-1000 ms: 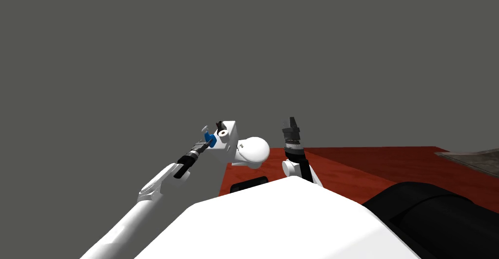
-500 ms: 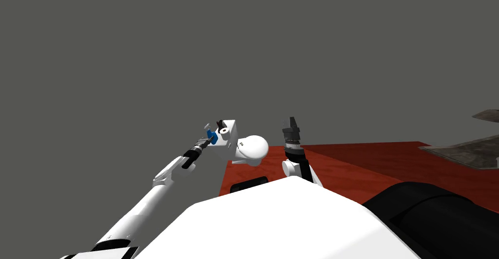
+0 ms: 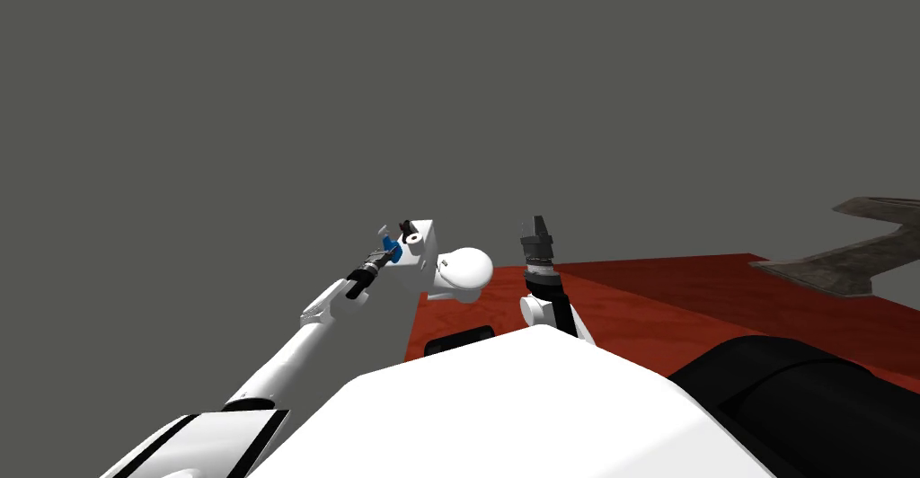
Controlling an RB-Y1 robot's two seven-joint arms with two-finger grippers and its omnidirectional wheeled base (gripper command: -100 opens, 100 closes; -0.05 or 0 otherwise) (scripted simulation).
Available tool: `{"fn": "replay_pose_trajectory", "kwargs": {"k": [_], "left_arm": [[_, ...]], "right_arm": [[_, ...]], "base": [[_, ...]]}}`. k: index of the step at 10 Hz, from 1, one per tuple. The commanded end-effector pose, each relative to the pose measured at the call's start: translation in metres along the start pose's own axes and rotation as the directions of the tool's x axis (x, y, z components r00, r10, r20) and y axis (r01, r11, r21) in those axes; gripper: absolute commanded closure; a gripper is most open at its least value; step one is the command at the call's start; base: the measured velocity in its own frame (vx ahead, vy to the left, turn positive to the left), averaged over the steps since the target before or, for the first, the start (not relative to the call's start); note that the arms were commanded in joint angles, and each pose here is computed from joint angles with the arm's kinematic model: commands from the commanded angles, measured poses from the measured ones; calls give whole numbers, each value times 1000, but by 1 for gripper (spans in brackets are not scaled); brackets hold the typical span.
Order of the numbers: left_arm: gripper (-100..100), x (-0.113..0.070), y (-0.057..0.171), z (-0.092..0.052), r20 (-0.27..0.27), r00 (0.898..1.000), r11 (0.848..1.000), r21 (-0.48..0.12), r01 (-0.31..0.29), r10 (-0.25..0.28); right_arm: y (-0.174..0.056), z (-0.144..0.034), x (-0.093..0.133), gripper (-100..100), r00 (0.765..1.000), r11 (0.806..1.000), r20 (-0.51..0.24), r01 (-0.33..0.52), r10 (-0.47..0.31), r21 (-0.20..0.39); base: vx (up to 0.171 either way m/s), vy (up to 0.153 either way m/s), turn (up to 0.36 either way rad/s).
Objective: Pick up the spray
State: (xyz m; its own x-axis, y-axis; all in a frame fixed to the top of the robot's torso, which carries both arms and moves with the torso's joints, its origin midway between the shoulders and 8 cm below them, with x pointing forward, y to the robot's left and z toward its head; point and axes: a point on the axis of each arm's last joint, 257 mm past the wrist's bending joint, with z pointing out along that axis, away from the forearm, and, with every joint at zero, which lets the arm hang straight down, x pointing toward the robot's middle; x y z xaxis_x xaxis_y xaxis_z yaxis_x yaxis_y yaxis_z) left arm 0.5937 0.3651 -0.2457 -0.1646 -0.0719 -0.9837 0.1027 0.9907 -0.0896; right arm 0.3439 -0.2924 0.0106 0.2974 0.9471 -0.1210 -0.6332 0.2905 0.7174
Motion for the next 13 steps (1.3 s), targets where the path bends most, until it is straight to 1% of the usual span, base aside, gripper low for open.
{"fn": "replay_pose_trajectory", "kwargs": {"k": [1,2,3,5,6,7,8,9,10,11,12,13], "left_arm": [[-100,-7,8,9,3,1000,1000,-17,-3,3],[-100,-3,12,8,-6,1000,1000,-25,-2,2],[-100,0,-14,23,-5,1000,1000,6,9,-9],[-100,-21,-14,36,18,1000,1000,2,1,-2],[-100,-22,-8,40,14,1000,1000,-11,0,0],[-100,-10,4,38,-11,1000,999,-35,2,-2],[-100,-12,-27,53,-6,1000,1000,4,7,-7],[-100,-16,-24,58,-4,1000,1000,-5,5,-5],[-100,-27,-23,64,6,1000,1000,-9,1,-1],[-100,-26,-15,67,-5,1000,1000,-28,0,0],[-100,-19,-8,65,-18,1000,999,-40,1,-1],[-100,-18,-38,79,-22,1000,1000,-6,0,-1]], "right_arm": [[0,0,0,0,1000,1000,0,0,0,0],[0,0,0,0,1000,1000,0,0,0,0],[0,0,0,0,1000,1000,0,0,0,0],[0,0,0,0,1000,1000,0,0,0,0],[0,0,0,0,1000,1000,0,0,0,0],[0,0,0,0,1000,1000,0,0,0,0],[0,0,0,0,1000,1000,0,0,0,0],[0,0,0,0,1000,1000,0,0,0,0],[0,0,0,0,1000,1000,0,0,0,0],[0,0,0,0,1000,1000,0,0,0,0],[0,0,0,0,1000,1000,0,0,0,0],[0,0,0,0,1000,1000,0,0,0,0]], "base": [[-21,17,19],[6,-3,5],[-108,37,-123],[-105,45,-53],[-21,5,8],[6,-9,3],[-98,36,-122],[-146,53,-105],[-86,26,-7],[-24,5,18],[9,-1,4],[-90,57,-130]]}}
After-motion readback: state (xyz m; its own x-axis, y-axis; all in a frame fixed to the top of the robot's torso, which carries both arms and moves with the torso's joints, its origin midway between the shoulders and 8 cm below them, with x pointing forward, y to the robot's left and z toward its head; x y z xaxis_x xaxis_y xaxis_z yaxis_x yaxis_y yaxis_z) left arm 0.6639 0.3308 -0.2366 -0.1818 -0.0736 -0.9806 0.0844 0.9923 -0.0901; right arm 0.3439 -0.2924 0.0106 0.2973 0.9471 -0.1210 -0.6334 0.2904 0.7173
